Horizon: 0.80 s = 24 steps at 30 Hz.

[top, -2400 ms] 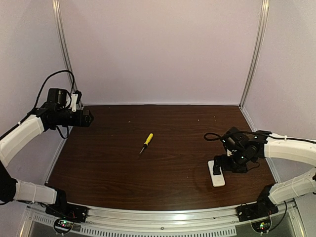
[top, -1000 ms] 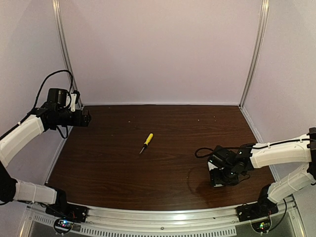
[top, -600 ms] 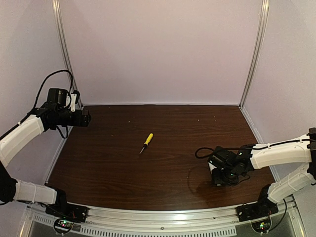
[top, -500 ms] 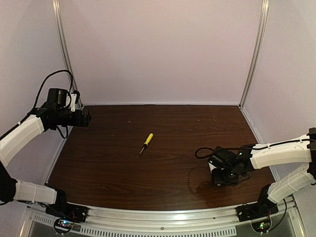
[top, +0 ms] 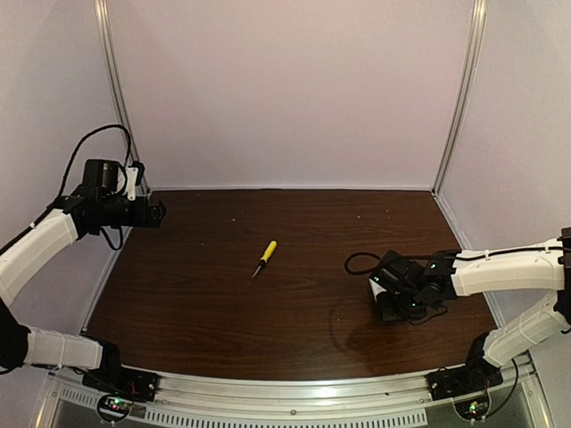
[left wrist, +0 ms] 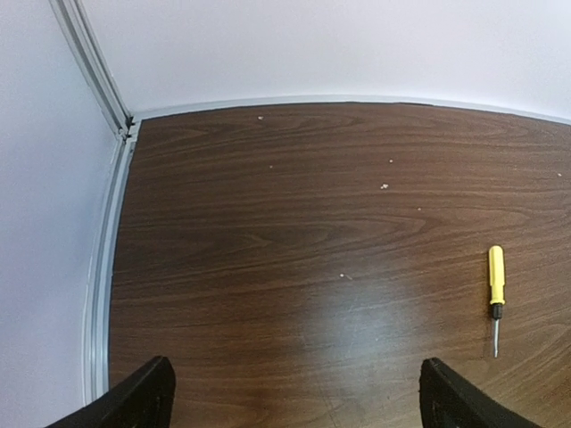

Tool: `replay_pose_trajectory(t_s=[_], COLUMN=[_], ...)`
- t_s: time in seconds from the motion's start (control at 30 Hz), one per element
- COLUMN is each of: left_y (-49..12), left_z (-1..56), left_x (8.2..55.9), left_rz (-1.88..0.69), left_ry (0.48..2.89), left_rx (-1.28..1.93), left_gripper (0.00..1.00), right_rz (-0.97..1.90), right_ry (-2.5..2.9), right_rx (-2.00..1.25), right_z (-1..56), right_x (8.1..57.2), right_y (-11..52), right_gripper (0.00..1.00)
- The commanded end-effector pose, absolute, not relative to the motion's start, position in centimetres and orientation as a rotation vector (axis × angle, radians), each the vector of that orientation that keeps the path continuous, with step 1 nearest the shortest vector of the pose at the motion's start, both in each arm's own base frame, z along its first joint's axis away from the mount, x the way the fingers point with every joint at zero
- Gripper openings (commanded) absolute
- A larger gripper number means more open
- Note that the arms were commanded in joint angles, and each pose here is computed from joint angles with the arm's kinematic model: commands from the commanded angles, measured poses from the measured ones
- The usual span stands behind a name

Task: Unload the batteries from the remote control

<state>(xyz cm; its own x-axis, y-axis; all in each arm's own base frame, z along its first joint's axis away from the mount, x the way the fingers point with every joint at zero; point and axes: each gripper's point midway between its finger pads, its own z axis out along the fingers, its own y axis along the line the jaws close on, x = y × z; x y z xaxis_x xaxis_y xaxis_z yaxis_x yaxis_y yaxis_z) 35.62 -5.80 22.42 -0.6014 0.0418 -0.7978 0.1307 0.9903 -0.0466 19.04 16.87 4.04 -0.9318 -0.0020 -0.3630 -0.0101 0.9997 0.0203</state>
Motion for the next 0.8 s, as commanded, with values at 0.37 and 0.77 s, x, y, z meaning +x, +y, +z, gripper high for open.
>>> replay_pose_trajectory(t_s=[0.37, 0.77], left_y=[-5.4, -12.0], left_z=[24.7, 23.2], left_x=[35.3, 35.2], left_rz=[-0.194, -0.555], left_ry=[2.049, 2.146], left_rx=[-0.030, 0.258], left_gripper=[0.97, 0.97], right_rz=[0.078, 0.190], right_ry=[2.468, 2.281], right_rx=[-0.204, -0.368], right_z=[10.5, 14.8], right_x=[26.0, 28.0], right_y=[22.0, 25.1], right_gripper=[0.39, 0.39])
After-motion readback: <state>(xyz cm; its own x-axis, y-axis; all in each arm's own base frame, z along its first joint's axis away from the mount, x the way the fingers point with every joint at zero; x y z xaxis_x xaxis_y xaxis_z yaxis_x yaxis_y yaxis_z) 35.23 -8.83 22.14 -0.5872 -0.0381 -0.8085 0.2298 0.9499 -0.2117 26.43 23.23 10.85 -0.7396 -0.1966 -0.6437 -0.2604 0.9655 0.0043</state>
